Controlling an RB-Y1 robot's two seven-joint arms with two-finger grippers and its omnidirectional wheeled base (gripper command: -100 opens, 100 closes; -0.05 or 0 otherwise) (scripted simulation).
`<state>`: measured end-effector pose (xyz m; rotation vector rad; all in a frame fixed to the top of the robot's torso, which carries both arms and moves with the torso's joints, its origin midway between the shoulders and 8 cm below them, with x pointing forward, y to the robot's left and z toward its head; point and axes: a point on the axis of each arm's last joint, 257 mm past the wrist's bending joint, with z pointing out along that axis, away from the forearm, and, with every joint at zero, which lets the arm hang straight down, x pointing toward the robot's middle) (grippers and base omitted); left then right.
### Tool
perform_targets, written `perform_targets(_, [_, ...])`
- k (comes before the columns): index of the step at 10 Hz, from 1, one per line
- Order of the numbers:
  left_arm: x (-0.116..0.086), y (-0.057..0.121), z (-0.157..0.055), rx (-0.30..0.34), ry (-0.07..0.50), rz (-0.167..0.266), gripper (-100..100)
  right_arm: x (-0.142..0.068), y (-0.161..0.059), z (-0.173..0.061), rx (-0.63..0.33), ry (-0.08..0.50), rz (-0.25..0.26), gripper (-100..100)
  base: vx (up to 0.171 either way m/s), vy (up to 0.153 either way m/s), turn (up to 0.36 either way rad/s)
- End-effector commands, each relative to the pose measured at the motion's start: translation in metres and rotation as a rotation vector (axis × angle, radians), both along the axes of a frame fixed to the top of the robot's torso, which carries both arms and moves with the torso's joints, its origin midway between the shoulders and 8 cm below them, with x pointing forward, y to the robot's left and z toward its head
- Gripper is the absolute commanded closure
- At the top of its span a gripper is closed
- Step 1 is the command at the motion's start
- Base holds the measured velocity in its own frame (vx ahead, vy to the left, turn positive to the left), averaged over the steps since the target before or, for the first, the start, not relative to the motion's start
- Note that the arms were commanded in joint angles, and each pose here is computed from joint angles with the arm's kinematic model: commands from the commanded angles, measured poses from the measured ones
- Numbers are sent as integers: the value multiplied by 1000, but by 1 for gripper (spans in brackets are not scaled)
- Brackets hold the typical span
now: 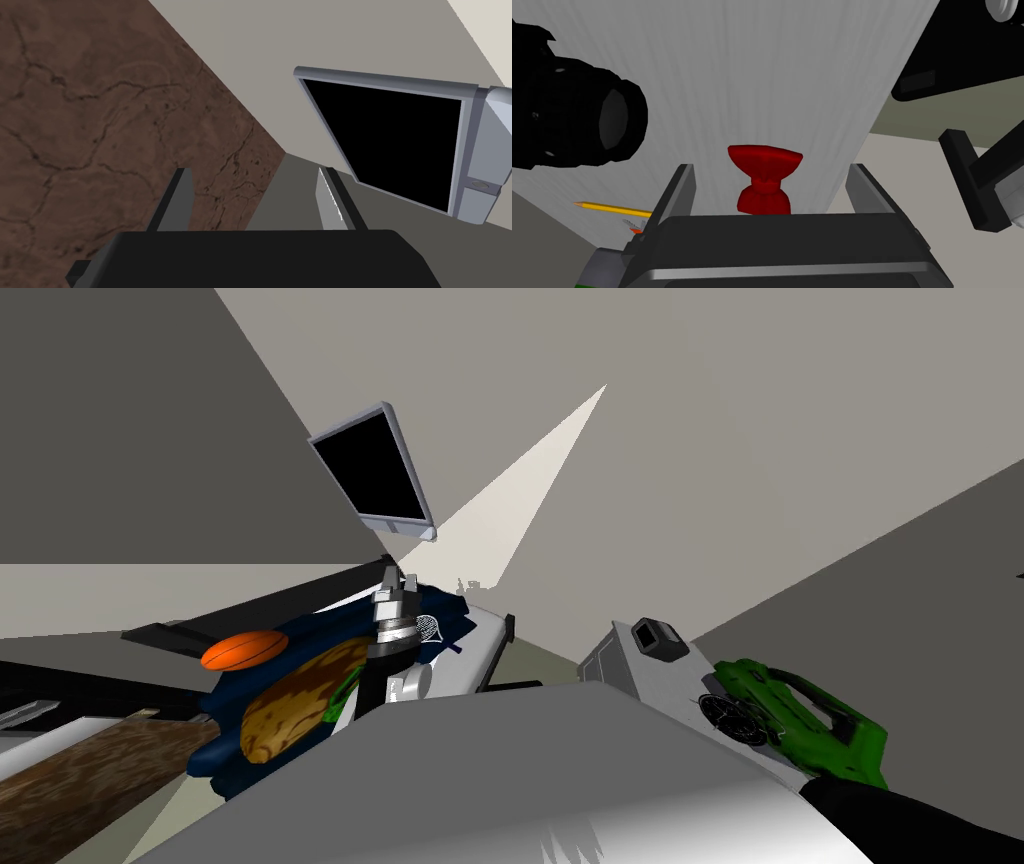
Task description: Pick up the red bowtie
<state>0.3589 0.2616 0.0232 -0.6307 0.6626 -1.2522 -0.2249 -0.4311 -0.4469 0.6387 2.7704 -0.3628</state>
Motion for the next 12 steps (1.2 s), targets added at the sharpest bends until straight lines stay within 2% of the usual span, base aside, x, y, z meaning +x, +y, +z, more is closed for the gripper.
perform_targets(1, [0, 0, 0, 0, 0, 0, 0, -16, 0, -1, -1, 44, 13, -100, 180, -70, 123])
perform_targets(2, [0, 0, 0, 0, 0, 0, 0, -10, -1, 0, -1, 29, 8, -100, 75, -35, 26])
perform_targets(3, [0, 0, 0, 0, 0, 0, 0, -11, -1, 0, -1, 32, 9, 0, 15, -8, 0])
perform_targets(4, [0, 0, 0, 0, 0, 0, 0, -8, -3, -8, 0, 29, 4, -100, -8, -6, 32])
perform_targets(7, [0, 0, 0, 0, 0, 0, 0, -2, -6, -24, 4, 25, -6, -100, -31, -5, 37])
perform_targets(8, [0, 0, 0, 0, 0, 0, 0, -4, -5, -20, 4, 24, -3, -100, -15, 3, 7])
perform_targets(9, [0, 0, 0, 0, 0, 0, 0, -4, -5, -20, 5, 24, -4, 100, 0, 0, 0])
perform_targets(12, [0, 0, 0, 0, 0, 0, 0, -4, -5, -20, 4, 24, -2, 100, 0, 0, 0])
